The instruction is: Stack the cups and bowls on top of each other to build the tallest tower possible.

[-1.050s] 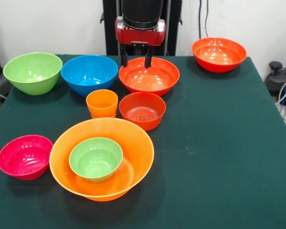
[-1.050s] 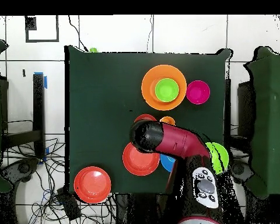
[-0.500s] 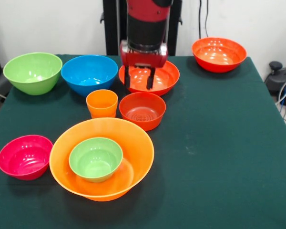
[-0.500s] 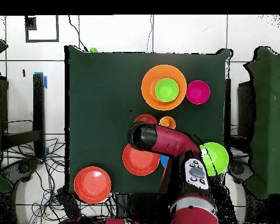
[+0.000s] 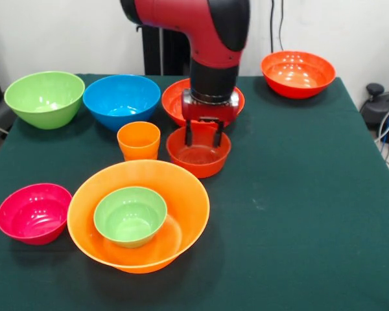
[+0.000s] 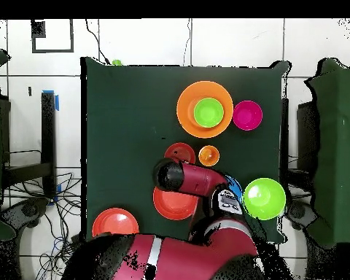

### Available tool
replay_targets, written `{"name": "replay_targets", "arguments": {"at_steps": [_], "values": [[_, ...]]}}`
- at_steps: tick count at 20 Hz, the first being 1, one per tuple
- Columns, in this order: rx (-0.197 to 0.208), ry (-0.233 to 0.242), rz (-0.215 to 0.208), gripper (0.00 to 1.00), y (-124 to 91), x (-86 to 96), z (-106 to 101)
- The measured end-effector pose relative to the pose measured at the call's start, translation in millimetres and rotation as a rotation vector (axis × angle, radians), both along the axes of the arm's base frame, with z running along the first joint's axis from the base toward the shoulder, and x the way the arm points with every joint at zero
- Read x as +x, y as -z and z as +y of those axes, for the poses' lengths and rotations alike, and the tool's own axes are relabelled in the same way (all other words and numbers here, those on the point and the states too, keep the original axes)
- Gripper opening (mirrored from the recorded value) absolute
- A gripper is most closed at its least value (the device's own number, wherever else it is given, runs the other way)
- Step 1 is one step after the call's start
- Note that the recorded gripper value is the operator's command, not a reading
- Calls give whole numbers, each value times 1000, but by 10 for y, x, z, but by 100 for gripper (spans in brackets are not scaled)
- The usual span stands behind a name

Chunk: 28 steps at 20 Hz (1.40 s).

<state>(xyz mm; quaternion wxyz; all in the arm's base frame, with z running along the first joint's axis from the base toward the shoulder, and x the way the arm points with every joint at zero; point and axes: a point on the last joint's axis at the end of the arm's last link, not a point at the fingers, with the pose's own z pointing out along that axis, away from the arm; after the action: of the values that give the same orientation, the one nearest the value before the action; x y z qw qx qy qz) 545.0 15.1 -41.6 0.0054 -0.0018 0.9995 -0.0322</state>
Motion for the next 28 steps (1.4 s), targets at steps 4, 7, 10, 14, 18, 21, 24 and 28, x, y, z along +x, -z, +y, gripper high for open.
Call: {"name": "replay_targets", "arguments": {"at_steps": [4,7,10,14,18,21,24,28], "values": [[15,17,-25,100,139,-11,194],[19,47,-35,100,129,17,297],[25,73,-41,100,111,42,399],[30,93,-52,100,67,83,515],[34,107,-58,100,-8,124,633],[37,104,-62,100,-89,162,720],[37,97,-68,100,-138,193,756],[39,96,-66,100,-215,232,762]]}}
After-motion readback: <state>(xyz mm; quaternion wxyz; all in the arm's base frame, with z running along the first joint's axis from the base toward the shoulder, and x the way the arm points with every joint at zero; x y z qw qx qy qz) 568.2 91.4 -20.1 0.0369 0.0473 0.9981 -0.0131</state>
